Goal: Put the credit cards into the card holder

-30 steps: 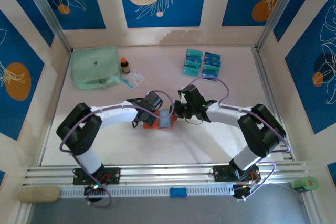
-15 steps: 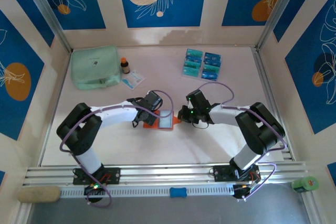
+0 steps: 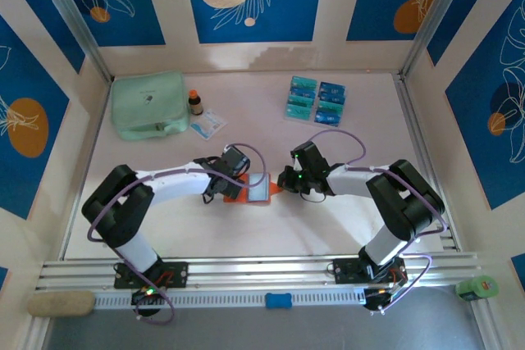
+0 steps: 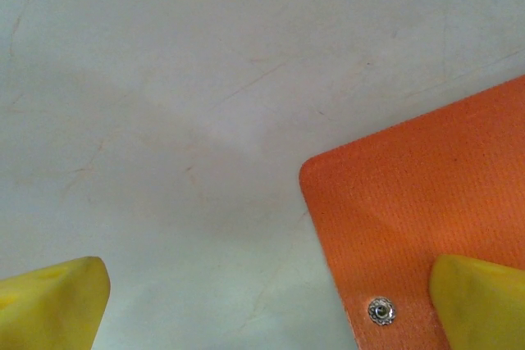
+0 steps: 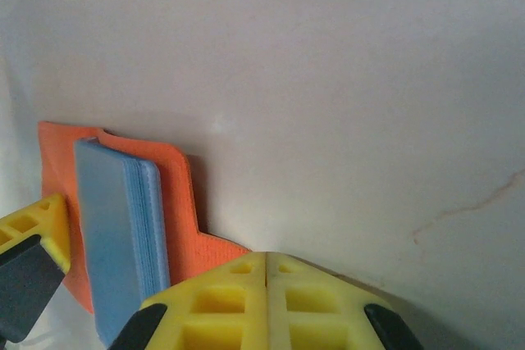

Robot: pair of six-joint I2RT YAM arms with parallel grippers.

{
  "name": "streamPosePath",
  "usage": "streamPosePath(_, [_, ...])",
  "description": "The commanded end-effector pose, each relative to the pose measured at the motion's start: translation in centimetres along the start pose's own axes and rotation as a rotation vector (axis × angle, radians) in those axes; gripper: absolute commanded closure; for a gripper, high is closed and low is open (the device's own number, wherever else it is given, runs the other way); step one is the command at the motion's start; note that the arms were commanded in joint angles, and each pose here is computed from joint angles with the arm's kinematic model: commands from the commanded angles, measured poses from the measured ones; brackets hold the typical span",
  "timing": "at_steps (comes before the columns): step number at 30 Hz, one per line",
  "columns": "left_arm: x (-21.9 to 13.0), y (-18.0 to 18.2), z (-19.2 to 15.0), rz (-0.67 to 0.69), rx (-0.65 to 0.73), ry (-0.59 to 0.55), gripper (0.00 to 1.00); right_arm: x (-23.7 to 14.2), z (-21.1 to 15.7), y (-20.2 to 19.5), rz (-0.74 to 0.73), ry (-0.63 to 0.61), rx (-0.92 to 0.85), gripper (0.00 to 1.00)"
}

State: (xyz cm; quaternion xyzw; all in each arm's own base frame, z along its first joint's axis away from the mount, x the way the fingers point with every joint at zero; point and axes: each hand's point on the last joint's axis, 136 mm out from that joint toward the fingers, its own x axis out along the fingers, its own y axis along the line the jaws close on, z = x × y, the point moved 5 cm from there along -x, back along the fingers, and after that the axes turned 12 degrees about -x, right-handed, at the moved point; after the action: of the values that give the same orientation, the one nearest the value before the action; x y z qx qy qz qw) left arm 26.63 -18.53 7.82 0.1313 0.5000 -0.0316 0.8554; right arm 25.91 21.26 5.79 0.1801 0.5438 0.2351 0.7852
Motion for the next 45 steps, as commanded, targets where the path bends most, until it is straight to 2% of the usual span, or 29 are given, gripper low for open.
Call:
streamPosePath(1, [-0.9, 0.2, 0.1, -0.033, -0.042, 0.015, 0.00, 0.0, -0.2, 0.4, 0.029, 0.024, -0.013, 0.97])
streamPosePath(13, [-7.6, -1.9, 5.5, -0.308, -0.179, -0.100, 0.00, -0.2, 0.1, 1.4, 0.056, 0.030, -0.040, 0.98])
streamPosePath(19, [-11.0, -4.5, 8.0, -0.585, -0.321, -0.133, 0.00, -0.2, 0.1, 1.6, 0.064, 0.028, -0.040, 0.98])
streamPosePath(23, [-11.5, -6.4, 8.5, -0.770, -0.447, -0.114, 0.00, -0.1, 0.0, 1.6, 0.062, 0.030, -0.039, 0.98])
streamPosePath(27, [-10.4, -7.6, 7.8, -0.876, -0.553, -0.083, 0.00, 0.0, -0.1, 1.4, 0.057, 0.031, -0.033, 0.98])
streamPosePath(31, [-8.3, -7.8, 6.3, -0.877, -0.586, -0.042, 0.00, 0.0, -0.3, 1.3, 0.054, 0.032, -0.033, 0.99])
streamPosePath(36, [-5.9, -6.9, 4.5, -0.811, -0.594, -0.020, 0.00, 0.1, -0.5, 1.1, 0.052, 0.034, -0.031, 0.99])
streamPosePath(45, [-4.0, -4.9, 2.3, -0.651, -0.506, -0.020, 0.00, 0.2, -0.7, 0.5, 0.044, 0.040, -0.022, 1.00])
